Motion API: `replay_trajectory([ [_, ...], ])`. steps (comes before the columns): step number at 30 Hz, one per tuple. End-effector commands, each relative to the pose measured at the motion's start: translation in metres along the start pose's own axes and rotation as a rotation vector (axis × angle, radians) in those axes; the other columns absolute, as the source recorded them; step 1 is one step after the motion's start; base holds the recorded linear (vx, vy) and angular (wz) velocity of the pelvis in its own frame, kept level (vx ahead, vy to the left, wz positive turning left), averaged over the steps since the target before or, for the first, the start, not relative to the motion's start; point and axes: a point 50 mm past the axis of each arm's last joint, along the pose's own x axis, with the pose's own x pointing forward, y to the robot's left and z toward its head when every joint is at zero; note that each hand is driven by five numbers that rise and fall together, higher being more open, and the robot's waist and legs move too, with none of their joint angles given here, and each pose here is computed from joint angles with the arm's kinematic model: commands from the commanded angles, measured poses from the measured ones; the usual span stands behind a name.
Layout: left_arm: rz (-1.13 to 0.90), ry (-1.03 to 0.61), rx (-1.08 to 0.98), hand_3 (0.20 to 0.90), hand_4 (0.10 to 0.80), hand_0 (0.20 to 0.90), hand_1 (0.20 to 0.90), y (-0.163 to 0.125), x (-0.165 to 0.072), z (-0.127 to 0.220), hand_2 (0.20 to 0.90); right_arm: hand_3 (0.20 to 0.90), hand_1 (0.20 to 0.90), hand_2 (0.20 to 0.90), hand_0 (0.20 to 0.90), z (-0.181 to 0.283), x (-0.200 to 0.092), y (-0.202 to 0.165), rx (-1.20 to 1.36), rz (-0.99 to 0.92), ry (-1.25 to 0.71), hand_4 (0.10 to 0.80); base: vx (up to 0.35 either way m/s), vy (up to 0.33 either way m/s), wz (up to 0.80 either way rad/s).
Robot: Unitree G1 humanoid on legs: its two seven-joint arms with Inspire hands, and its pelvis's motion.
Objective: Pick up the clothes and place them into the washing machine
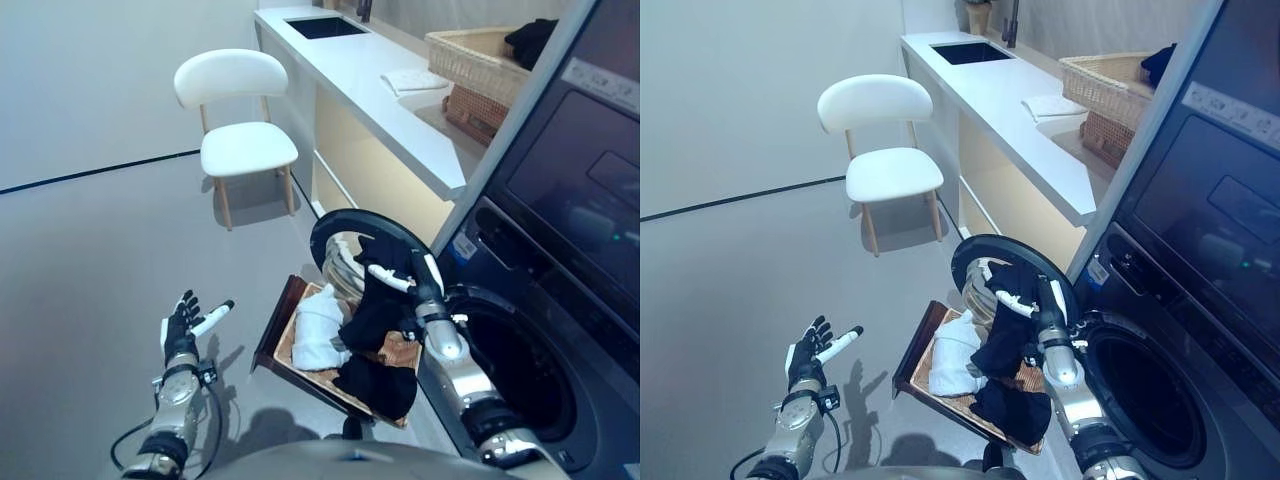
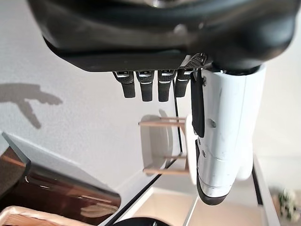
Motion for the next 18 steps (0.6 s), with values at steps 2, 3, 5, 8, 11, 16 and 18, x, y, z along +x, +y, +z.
replay_trajectory([
  [2,-0.113,-0.236,0.123,0.900,0.800,0.900,0.900,-0.013,0.019,0.057,0.900,0.200,0.200,0.200,0.200,0.082,0.028,-0.001,0.052,0.034,-0.342,0.300,0.000,0.000,0.00],
  [3,-0.158,-0.268,0.146,0.900,0.800,0.900,0.900,-0.022,0.018,0.064,0.900,0.200,0.200,0.200,0.200,0.093,0.030,0.000,0.065,0.059,-0.379,0.300,0.000,0.000,0.00],
  [5,-0.185,-0.282,0.150,0.900,0.800,0.900,0.900,-0.028,0.018,0.067,0.900,0.200,0.200,0.200,0.200,0.100,0.030,0.001,0.068,0.074,-0.403,0.300,0.000,-0.027,0.02],
  [8,-0.238,-0.317,0.166,0.900,0.800,0.900,0.900,-0.039,0.016,0.075,0.900,0.200,0.200,0.200,0.200,0.115,0.026,0.001,0.064,0.100,-0.465,0.300,0.013,-0.022,0.08],
  [11,-0.270,-0.324,0.228,0.900,0.800,0.900,0.900,-0.045,0.016,0.076,0.900,0.200,0.200,0.200,0.200,0.130,0.025,-0.002,0.064,0.119,-0.520,0.300,0.003,-0.005,0.01],
  [16,-0.288,-0.296,0.314,0.900,0.800,0.900,0.900,-0.051,0.020,0.071,0.900,0.200,0.200,0.200,0.200,0.145,0.026,0.000,0.087,0.149,-0.567,0.300,0.005,-0.019,-0.05],
  [18,-0.317,-0.314,0.352,0.900,0.800,0.900,0.900,-0.059,0.019,0.074,0.900,0.200,0.200,0.200,0.200,0.150,0.025,0.000,0.090,0.178,-0.585,0.300,-0.013,-0.018,-0.04],
])
